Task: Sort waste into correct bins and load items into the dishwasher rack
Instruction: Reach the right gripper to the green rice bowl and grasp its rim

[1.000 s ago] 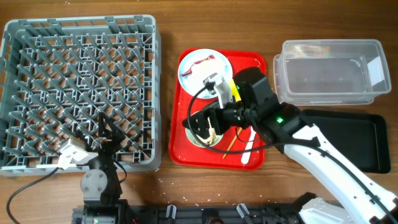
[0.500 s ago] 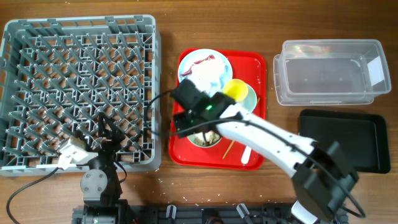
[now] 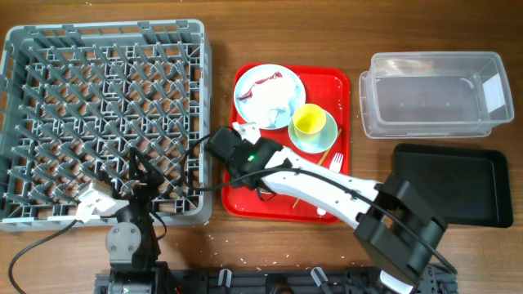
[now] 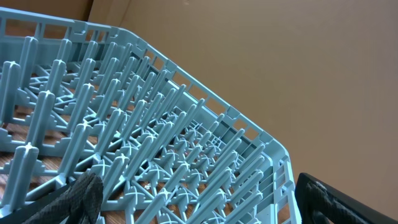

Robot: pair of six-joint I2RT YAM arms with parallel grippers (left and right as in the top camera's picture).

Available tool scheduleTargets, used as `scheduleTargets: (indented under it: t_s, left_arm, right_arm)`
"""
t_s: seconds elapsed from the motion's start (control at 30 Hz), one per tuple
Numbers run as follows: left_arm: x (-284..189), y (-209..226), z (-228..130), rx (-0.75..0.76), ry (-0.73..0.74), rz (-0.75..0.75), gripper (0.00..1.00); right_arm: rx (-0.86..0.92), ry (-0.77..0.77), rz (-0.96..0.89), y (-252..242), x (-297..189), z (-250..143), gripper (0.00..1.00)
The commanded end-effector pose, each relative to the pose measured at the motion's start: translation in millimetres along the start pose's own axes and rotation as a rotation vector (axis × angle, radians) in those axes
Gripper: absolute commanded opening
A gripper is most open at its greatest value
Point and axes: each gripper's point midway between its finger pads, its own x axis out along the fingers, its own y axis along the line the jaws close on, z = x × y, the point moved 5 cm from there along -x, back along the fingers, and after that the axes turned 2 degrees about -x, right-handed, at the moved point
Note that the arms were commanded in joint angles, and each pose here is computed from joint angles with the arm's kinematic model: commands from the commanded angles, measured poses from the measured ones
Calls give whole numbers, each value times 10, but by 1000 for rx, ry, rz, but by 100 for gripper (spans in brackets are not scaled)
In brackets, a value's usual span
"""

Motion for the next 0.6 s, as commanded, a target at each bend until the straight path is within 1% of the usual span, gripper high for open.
scheduleTargets:
  t_s: [0.0, 0.07, 0.13, 0.23, 0.3, 0.43, 0.5, 0.57]
  left_arm:
    - [-4, 15, 10, 15, -10, 11, 100]
    - [-4, 15, 10, 15, -10, 11, 100]
    - [-4, 15, 9, 15, -9, 12, 100]
    - [-4, 15, 10, 15, -10, 11, 100]
    - [-4, 15, 10, 14, -10, 11, 100]
    - [-4, 15, 9, 15, -9, 12, 100]
    - [-4, 15, 10, 15, -10, 11, 100]
    - [-4, 15, 10, 15, -10, 11, 100]
  right_arm:
    - [-3, -19, -20, 66, 41, -23, 53]
    - [-5, -27, -36, 44, 42, -17, 52]
    - [-9, -18, -46, 41, 91, -33, 48]
    - [-21, 5, -78, 20, 221, -79, 38]
    - [-22, 12, -83, 18, 251, -91, 27]
    - [-24, 15, -85, 14, 248, -96, 19]
    - [-29, 16, -87, 13, 240, -94, 19]
    - [-46, 18, -88, 11, 236, -95, 15]
